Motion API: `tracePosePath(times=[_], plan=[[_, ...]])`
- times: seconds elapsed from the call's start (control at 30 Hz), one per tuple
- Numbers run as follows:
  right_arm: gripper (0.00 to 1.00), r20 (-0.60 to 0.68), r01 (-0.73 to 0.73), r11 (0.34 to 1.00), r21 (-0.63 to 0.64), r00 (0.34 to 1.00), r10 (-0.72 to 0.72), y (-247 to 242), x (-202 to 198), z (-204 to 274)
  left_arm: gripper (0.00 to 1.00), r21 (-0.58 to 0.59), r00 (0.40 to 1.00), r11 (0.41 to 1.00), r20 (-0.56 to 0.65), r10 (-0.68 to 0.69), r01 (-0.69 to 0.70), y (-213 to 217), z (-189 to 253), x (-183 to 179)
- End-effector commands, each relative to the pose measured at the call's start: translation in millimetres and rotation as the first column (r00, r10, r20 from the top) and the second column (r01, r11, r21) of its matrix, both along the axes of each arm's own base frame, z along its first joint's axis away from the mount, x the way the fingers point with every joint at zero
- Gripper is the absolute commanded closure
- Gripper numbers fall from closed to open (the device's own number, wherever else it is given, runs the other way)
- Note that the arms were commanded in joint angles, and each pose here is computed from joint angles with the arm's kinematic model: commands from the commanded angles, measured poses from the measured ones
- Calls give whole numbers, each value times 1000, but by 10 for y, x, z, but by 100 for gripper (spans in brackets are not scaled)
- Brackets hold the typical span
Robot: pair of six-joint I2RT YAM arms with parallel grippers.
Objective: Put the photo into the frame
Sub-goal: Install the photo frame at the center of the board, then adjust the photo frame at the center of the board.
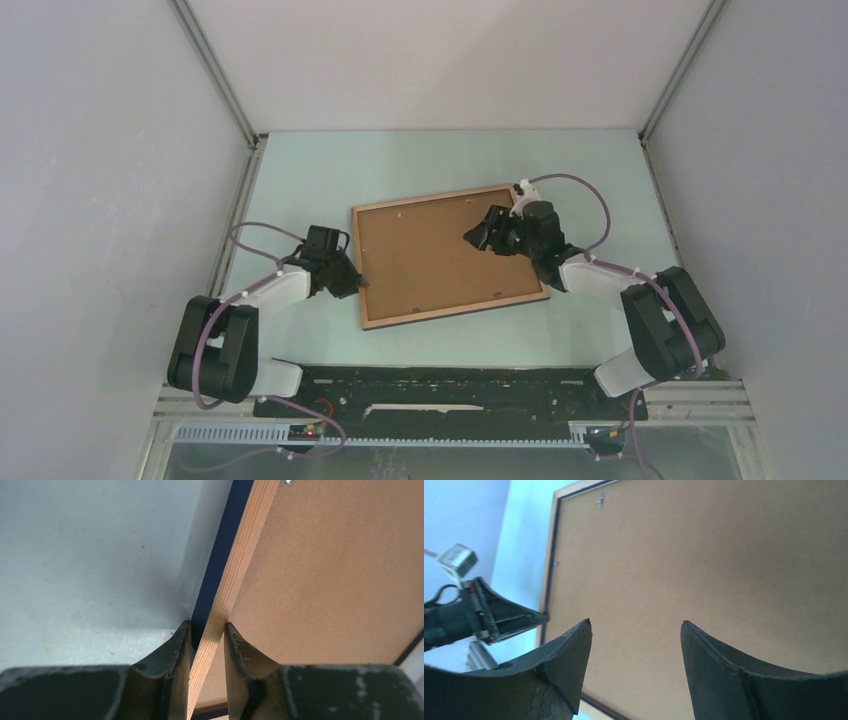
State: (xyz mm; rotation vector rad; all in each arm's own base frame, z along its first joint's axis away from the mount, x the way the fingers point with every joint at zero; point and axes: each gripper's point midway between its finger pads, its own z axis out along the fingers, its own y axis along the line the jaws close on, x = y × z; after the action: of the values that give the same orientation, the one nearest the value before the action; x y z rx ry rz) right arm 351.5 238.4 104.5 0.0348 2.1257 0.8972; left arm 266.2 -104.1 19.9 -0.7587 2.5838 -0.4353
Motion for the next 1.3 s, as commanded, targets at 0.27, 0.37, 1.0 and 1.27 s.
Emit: tracePosePath(times=[0.27, 0.37, 1.0, 1.27], plan=[[25, -269, 19, 999, 50, 963, -5, -582, -795, 154, 78, -252, 994, 966, 109, -25, 52, -423, 231, -21], [25, -284, 53, 999, -11, 957, -54, -754, -1033, 124, 62, -294, 989, 950, 133, -64, 101, -532, 276, -81], [35, -546, 631, 775, -40, 635, -546, -1350, -1043, -521, 30, -466, 944, 823, 220, -248, 325, -1093, 423, -458], [37, -507, 678, 726, -114, 589, -630, -1550, -874, -604, 15, -437, 913, 808, 289, -289, 395, -1089, 720, -612]])
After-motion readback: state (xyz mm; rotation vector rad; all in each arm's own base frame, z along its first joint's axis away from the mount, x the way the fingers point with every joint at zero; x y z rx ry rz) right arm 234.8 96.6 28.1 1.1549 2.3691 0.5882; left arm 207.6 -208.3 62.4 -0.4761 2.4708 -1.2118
